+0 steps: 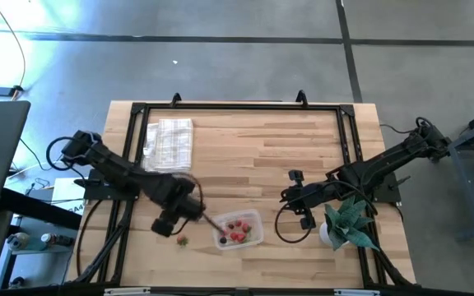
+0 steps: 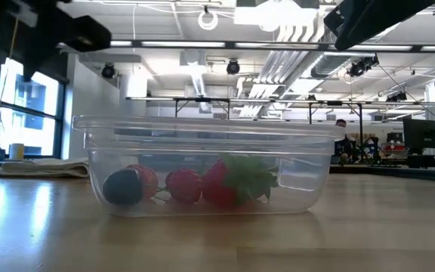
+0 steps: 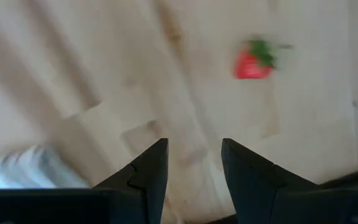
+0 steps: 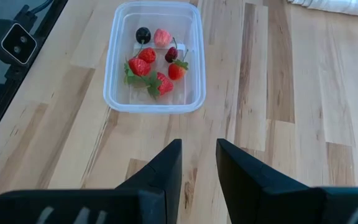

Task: Pick and placing Produce into tupperware
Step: Put the red strawberry into the transparent bin

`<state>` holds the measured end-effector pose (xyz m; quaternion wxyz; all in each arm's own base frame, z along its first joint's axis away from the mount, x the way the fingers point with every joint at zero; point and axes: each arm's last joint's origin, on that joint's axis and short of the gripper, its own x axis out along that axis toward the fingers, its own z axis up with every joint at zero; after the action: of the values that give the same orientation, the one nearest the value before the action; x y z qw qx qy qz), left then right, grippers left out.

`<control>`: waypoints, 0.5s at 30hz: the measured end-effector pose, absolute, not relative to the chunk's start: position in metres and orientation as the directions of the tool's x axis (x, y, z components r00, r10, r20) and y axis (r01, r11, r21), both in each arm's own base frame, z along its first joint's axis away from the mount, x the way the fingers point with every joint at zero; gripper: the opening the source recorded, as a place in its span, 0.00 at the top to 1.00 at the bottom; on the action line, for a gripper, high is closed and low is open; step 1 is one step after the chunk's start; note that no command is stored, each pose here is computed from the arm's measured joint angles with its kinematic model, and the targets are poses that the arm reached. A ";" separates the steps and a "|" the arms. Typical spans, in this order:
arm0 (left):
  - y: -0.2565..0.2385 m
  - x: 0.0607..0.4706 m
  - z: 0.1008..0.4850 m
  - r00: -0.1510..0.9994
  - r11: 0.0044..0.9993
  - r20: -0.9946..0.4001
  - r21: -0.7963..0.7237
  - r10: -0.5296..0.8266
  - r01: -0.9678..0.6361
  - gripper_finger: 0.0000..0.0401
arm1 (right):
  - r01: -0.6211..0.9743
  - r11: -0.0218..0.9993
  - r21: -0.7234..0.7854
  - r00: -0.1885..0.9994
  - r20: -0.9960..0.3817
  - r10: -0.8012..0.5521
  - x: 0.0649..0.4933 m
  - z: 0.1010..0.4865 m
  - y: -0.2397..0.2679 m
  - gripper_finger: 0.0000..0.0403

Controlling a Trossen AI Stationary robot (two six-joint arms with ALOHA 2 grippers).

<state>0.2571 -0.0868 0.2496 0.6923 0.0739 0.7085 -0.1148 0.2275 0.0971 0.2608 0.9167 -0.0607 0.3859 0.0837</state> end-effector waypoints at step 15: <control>-0.133 0.215 0.228 0.156 0.728 -0.986 0.069 -0.053 0.682 0.66 | -0.200 0.979 -0.047 0.688 -0.717 0.106 0.228 0.261 0.097 0.78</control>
<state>0.2151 -0.1327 0.2278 0.7130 0.2637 0.5965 -0.2575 0.2276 0.0971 0.2607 0.9168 -0.0608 0.3857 0.0835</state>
